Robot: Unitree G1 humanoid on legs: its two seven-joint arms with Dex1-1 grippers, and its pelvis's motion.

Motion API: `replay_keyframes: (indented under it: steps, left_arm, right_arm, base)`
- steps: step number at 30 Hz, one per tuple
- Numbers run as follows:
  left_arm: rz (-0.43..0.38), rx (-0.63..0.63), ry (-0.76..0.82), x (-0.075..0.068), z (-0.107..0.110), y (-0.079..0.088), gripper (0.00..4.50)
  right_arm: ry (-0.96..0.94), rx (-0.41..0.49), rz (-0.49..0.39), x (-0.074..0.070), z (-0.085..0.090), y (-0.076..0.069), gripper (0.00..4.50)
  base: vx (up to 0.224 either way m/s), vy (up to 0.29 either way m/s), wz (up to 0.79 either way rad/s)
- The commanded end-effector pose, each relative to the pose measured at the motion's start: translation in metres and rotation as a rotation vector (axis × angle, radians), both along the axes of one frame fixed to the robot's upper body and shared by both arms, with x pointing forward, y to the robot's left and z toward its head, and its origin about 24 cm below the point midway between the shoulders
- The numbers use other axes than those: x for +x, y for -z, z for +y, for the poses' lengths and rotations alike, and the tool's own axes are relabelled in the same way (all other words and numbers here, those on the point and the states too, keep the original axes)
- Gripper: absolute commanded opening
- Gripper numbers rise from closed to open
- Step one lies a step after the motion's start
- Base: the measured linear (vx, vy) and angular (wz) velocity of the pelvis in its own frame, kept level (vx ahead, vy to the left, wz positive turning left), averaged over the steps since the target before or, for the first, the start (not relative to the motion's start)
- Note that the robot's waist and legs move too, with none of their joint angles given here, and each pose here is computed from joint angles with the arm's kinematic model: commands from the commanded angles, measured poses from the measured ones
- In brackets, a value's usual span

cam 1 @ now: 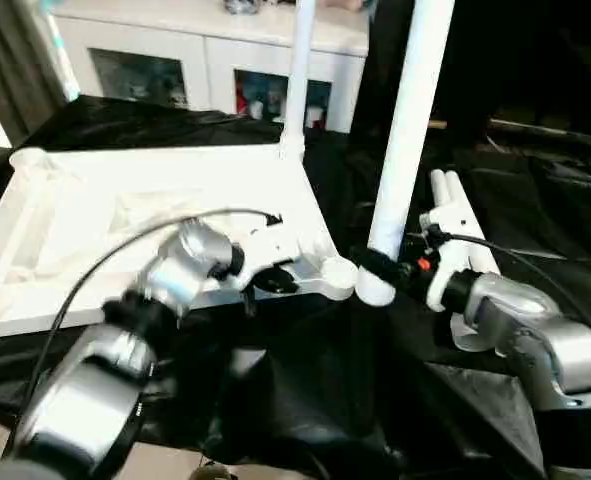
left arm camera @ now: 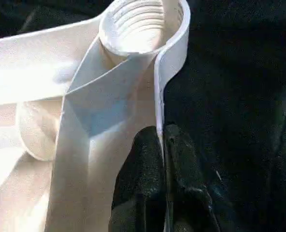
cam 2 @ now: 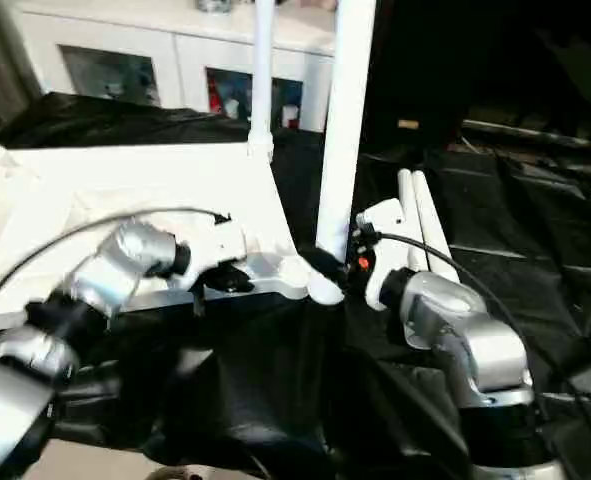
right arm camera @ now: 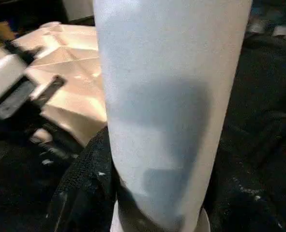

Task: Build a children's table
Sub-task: Rotate table base, then insert table leg to table base

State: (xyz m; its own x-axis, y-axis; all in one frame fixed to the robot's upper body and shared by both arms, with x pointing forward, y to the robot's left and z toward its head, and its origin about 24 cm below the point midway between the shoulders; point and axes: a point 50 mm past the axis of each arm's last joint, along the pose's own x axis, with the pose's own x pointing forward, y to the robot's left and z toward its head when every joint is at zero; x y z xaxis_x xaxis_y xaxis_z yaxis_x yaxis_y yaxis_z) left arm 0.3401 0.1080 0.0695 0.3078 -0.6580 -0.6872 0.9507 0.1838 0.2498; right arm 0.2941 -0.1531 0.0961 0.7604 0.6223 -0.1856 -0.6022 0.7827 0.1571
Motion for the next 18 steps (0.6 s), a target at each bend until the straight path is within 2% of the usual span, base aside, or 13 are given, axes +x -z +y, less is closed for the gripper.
replay_keyframes:
  steps: [1,2,5,7,12,18]
  left_arm:
    - [0.031,0.023,-0.017,-0.009,-0.002,0.015,0.00]
    - [0.029,-0.042,-0.026,-0.015,-0.008,0.013,0.00]
    - [0.036,-0.077,-0.049,-0.018,-0.010,0.013,0.00]
    - [0.064,-0.167,-0.069,-0.021,-0.014,0.013,0.00]
    - [0.099,-0.139,-0.072,-0.030,-0.009,0.020,0.00]
    - [0.113,-0.071,-0.030,-0.032,-0.003,0.021,0.00]
  right_arm:
    - [0.040,0.003,-0.060,0.005,-0.005,-0.008,1.93]
    - [0.042,0.015,-0.077,0.005,-0.004,-0.008,1.93]
    - [0.060,0.041,-0.064,0.005,-0.004,-0.007,1.93]
    - [0.064,0.068,-0.047,0.006,-0.004,-0.004,1.93]
    - [-0.009,0.079,-0.023,0.008,0.005,0.002,1.93]
    - [-0.073,0.029,0.017,0.016,0.013,0.006,1.93]
  base:
    - [0.000,0.000,0.00]
    - [0.000,0.000,0.00]
    - [0.000,0.000,0.00]
    - [0.000,0.000,0.00]
    - [0.000,0.000,0.00]
    - [0.000,0.000,0.00]
